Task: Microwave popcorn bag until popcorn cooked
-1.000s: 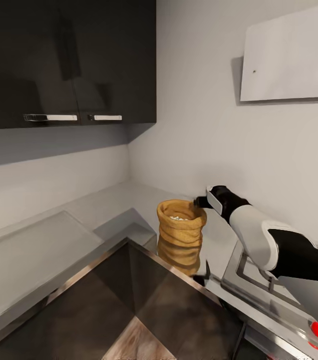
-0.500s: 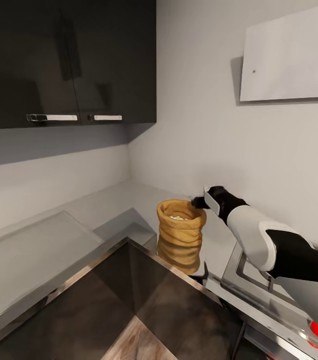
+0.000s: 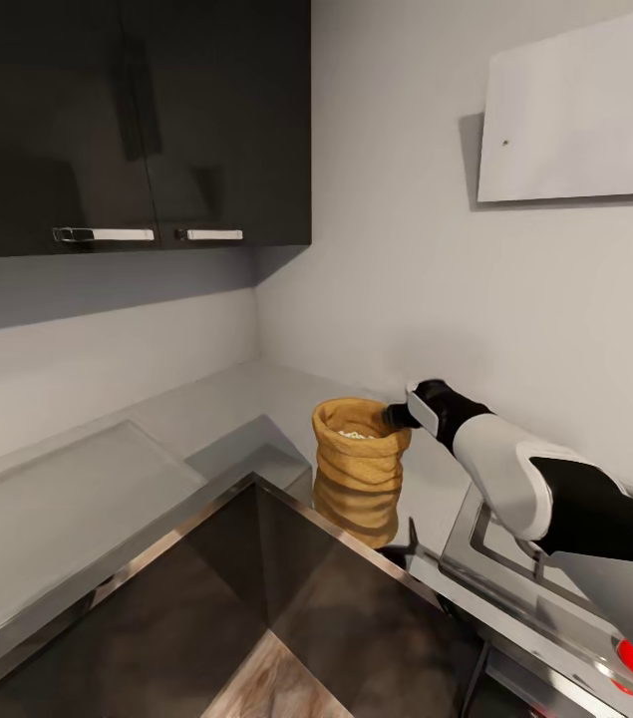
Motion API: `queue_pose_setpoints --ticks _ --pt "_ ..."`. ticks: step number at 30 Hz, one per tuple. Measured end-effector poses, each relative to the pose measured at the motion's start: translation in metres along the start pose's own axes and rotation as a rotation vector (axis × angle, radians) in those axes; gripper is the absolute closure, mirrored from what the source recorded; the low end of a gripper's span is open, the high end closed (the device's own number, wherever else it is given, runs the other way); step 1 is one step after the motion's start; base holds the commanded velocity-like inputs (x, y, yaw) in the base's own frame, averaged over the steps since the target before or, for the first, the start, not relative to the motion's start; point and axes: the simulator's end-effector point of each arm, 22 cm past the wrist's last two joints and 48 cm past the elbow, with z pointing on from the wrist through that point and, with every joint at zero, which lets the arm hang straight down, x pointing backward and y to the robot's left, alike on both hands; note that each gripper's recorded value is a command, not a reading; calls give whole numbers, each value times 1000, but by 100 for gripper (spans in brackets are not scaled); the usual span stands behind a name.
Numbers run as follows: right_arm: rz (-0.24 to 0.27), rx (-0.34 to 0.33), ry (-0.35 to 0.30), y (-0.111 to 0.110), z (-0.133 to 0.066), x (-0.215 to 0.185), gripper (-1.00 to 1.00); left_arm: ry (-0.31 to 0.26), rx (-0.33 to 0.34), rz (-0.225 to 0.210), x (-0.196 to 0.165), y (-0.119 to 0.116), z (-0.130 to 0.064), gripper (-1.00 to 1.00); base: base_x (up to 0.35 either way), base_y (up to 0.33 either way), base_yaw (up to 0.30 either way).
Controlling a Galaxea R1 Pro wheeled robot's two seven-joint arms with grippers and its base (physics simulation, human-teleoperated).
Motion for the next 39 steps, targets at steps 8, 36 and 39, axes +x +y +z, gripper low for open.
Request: queue_pose_setpoints --ticks 8,36,39 --pt "-3 -3 15 1 1 5 -100 0 0 0 0 0 0 -100 0 0 0" --pt "-41 7 134 -3 -2 30 100 0 0 0 0 0 0 -100 0 0 0" --pt "-12 -4 136 -3 -9 19 100 0 0 0 0 0 0 -100 0 0 0"
